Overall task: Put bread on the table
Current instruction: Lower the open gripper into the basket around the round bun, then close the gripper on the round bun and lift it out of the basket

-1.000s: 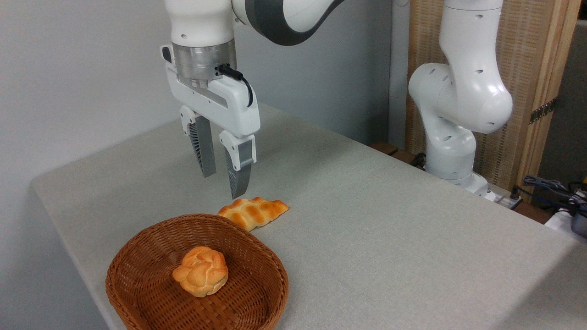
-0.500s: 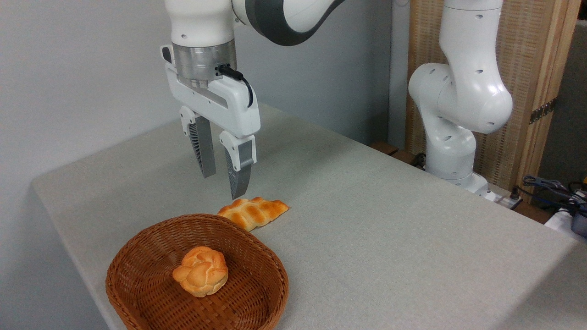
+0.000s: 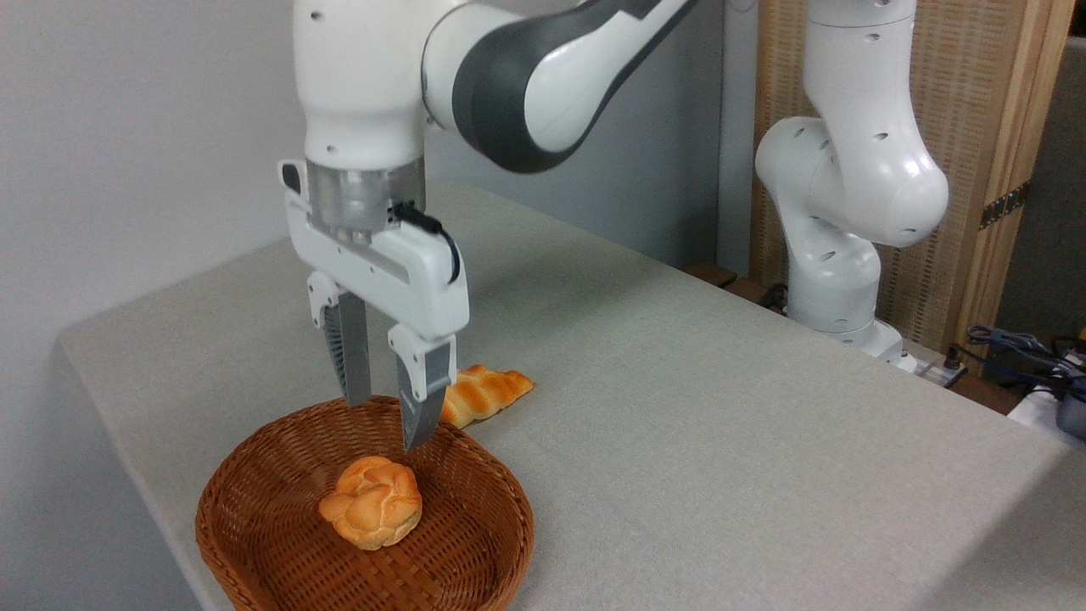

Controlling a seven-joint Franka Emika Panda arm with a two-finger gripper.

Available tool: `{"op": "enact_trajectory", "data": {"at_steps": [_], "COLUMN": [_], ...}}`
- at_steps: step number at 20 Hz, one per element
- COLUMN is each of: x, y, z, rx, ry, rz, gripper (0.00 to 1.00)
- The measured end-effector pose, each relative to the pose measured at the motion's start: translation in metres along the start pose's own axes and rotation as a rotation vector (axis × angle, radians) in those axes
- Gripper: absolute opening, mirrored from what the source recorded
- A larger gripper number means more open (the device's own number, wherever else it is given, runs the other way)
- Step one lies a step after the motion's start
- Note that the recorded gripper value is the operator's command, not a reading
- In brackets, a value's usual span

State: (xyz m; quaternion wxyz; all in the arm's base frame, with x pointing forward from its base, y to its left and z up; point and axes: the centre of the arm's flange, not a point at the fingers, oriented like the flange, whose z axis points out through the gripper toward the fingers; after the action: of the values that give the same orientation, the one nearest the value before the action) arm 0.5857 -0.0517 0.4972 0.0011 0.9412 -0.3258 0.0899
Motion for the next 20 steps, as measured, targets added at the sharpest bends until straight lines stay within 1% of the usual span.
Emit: {"op": "enact_trajectory", "data": {"at_steps": [5,12,18,19,20], "x": [0.005,0.007,0.010,0.010,0.010], "y": [-0.009,-0.013,-0.017,-0.017,-0.017], "z": [0.020,0.057,0.081,0.083,0.085], "rx": [0.019,0.008,0.014,0.013,0.012], "ry": [0.013,-0.020,-0.025,-0.028,-0.030], "rz": [-0.007,-0.008,-0.006,-0.006,-0.006], "gripper": [1.00,1.00,1.00,0.99,0.84]}}
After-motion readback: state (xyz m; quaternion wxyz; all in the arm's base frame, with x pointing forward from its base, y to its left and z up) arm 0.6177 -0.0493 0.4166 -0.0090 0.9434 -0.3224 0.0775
